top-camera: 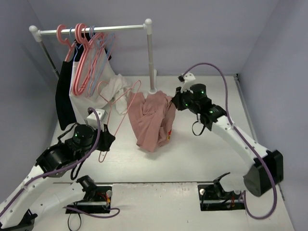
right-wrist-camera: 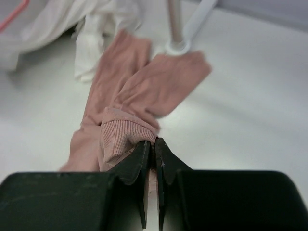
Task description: Place the t-shirt on the hanger
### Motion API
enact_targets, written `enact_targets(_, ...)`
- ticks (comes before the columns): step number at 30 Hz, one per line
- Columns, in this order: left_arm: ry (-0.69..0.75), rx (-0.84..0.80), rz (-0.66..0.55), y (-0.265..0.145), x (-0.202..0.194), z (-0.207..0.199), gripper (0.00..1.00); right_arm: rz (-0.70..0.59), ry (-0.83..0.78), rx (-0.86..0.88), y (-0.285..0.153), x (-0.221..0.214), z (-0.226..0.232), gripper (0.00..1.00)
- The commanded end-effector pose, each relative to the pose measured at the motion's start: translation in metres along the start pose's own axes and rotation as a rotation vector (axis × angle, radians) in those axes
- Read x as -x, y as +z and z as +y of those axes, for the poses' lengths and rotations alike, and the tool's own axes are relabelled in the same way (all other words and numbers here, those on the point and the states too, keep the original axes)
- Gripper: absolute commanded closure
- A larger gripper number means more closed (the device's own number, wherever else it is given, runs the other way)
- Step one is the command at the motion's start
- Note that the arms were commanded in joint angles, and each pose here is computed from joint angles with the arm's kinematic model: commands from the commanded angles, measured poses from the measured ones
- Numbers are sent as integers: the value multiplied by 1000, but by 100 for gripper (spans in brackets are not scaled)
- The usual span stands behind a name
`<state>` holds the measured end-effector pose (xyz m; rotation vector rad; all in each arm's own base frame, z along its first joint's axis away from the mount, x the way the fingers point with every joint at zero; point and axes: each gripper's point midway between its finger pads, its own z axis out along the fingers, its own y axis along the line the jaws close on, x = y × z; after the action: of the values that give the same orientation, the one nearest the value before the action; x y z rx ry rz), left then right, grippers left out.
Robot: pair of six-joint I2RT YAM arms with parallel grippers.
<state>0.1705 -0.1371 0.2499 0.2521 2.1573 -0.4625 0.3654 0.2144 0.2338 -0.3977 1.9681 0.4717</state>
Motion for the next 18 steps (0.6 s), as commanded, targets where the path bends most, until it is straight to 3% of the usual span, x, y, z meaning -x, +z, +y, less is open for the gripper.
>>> enact_targets(1,-20,-92,-6,8,12,-24,100,-24,119,-236,-9,-14,-43,100)
enact_targets(4,-18,-124,6,12,3,-30,100,61,205,-296,-6,-61,-53,100)
enact_targets(7,-21,-137,20,14,-5,-31,100,205,281,-369,-6,-135,-64,100)
enact_targets(11,-27,-140,30,15,-11,-31,100,314,341,-448,-14,-193,-73,100)
enact_targets(14,-19,-141,51,21,-14,-33,100,354,307,-446,-14,-204,-74,86)
enact_targets(18,-6,-150,68,28,-16,-37,100,335,221,-397,-8,-183,-72,63)
